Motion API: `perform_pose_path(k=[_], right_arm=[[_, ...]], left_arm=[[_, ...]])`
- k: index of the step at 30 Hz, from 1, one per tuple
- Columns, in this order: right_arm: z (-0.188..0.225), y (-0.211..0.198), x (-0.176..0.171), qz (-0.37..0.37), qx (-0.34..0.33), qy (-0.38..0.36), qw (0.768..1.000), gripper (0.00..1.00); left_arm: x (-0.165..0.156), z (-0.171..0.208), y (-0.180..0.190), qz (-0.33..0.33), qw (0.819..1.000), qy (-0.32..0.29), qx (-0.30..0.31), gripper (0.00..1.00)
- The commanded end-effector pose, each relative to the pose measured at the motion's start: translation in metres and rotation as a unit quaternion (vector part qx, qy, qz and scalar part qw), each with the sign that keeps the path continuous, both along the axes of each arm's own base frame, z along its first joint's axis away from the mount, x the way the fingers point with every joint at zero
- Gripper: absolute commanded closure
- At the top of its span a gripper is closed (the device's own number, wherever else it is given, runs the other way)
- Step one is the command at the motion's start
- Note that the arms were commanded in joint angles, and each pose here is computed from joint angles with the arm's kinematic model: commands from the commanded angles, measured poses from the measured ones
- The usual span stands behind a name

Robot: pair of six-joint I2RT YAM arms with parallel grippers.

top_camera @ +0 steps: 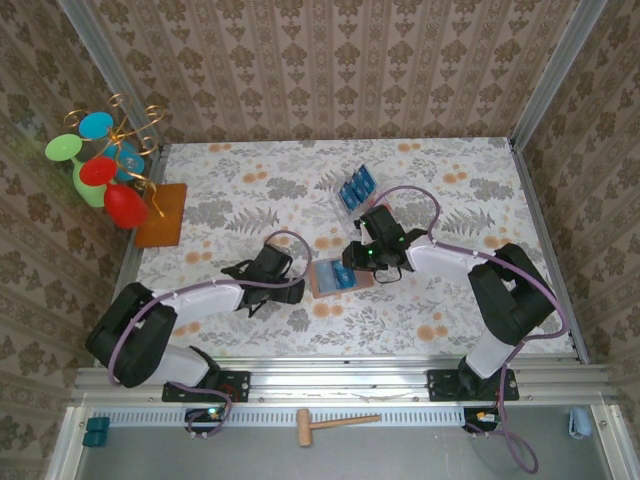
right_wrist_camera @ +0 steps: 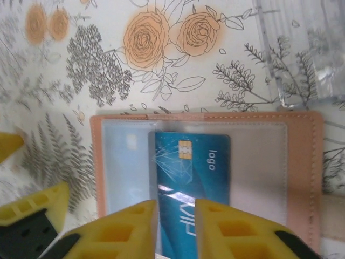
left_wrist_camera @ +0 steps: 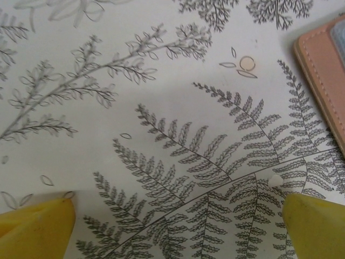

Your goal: Put the credit cards into the card holder

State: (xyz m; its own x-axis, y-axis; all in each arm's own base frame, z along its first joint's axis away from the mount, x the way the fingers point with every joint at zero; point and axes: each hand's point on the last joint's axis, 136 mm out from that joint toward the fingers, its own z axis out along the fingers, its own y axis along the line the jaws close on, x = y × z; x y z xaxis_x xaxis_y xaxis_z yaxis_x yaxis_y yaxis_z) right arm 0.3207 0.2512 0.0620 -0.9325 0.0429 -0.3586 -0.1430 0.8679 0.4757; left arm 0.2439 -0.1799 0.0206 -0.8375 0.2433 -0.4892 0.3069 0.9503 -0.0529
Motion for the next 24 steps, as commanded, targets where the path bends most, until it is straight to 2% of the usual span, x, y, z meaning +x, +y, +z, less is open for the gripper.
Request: perform_pose_path(k=[1,5,11,24], right_arm=[[-0.003,-0.011,0.000,0.009,-0.055,-0.003,0.998,0.89],[-0.014,-0.016,0.000,0.020,-0.082,0.007,0.996,0.95],[-0.030,-0.018,0.000,0.026,-0.098,0.019,0.995,0.96],[-0.041,-0.008,0.000,0.028,-0.077,0.037,0.996,0.99]], left_arm=[[0.007,0.005,-0.010,0.005,1.000,-0.005,-0.001,0.00],[0.010,0.004,-0.016,0.001,1.000,-0.004,0.005,0.00],[0.018,0.003,-0.024,-0.002,1.000,-0.003,0.011,0.00],[0.025,0.000,-0.032,-0.011,1.000,-0.001,0.017,0.00]])
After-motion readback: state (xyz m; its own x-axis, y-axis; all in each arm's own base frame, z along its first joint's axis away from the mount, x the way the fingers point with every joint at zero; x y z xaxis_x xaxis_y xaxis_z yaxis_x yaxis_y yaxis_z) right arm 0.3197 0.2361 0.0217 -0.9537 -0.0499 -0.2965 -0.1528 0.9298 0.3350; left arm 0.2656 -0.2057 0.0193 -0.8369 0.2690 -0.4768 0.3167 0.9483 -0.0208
